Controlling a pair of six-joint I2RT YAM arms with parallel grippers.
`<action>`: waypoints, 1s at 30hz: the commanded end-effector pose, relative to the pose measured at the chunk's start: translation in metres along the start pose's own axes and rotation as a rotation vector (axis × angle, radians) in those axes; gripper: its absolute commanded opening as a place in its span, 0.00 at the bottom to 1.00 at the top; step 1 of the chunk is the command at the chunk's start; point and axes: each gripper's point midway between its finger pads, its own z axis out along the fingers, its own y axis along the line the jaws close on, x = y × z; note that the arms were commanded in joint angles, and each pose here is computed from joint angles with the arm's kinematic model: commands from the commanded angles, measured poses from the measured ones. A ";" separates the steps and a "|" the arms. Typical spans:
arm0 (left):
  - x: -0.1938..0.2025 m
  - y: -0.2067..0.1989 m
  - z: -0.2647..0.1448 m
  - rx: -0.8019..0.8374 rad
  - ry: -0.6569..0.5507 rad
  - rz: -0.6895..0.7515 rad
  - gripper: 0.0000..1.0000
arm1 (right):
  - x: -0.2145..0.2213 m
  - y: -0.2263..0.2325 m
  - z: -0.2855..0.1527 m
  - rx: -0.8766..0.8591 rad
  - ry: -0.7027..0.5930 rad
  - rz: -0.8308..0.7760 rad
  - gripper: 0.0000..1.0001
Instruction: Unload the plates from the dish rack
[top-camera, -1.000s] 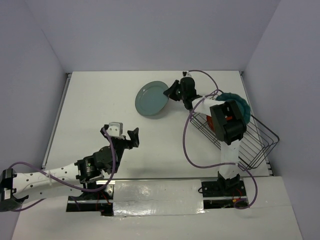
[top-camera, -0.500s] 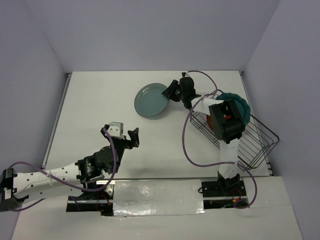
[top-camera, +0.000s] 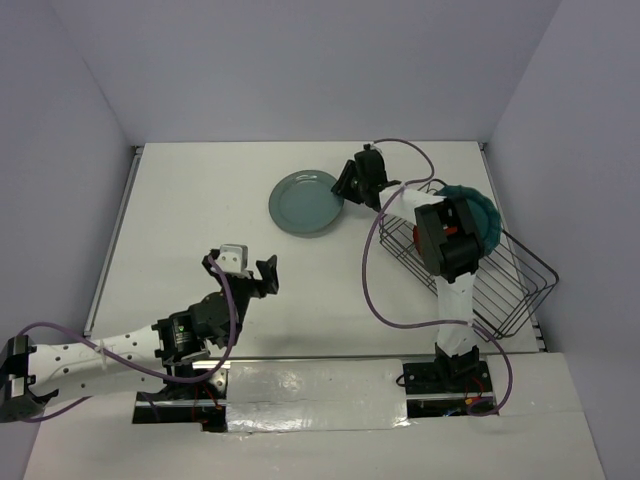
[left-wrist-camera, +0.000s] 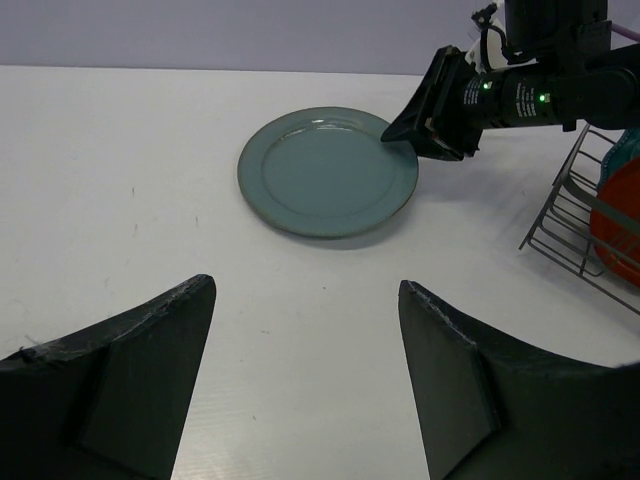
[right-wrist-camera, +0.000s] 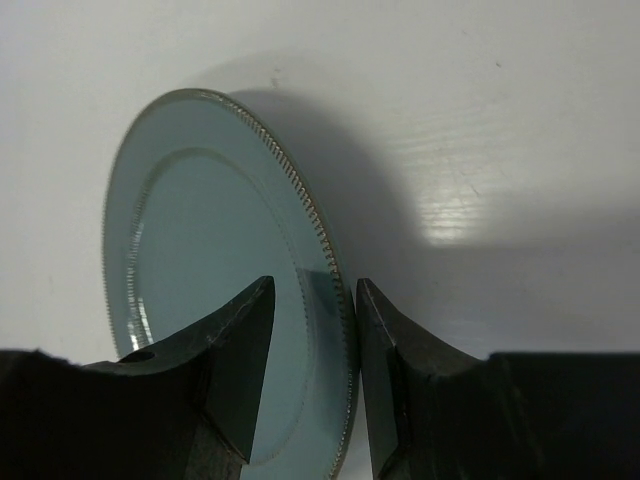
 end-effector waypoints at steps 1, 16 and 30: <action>-0.015 0.001 0.002 -0.028 -0.036 -0.031 0.86 | -0.024 0.003 -0.002 0.037 -0.050 -0.015 0.46; -0.012 0.002 0.004 -0.047 -0.029 -0.012 0.86 | -0.022 -0.023 -0.013 0.218 0.009 -0.030 0.49; -0.010 0.000 0.005 -0.052 -0.020 0.011 0.86 | -0.121 0.097 -0.142 -0.140 -0.171 -0.413 0.50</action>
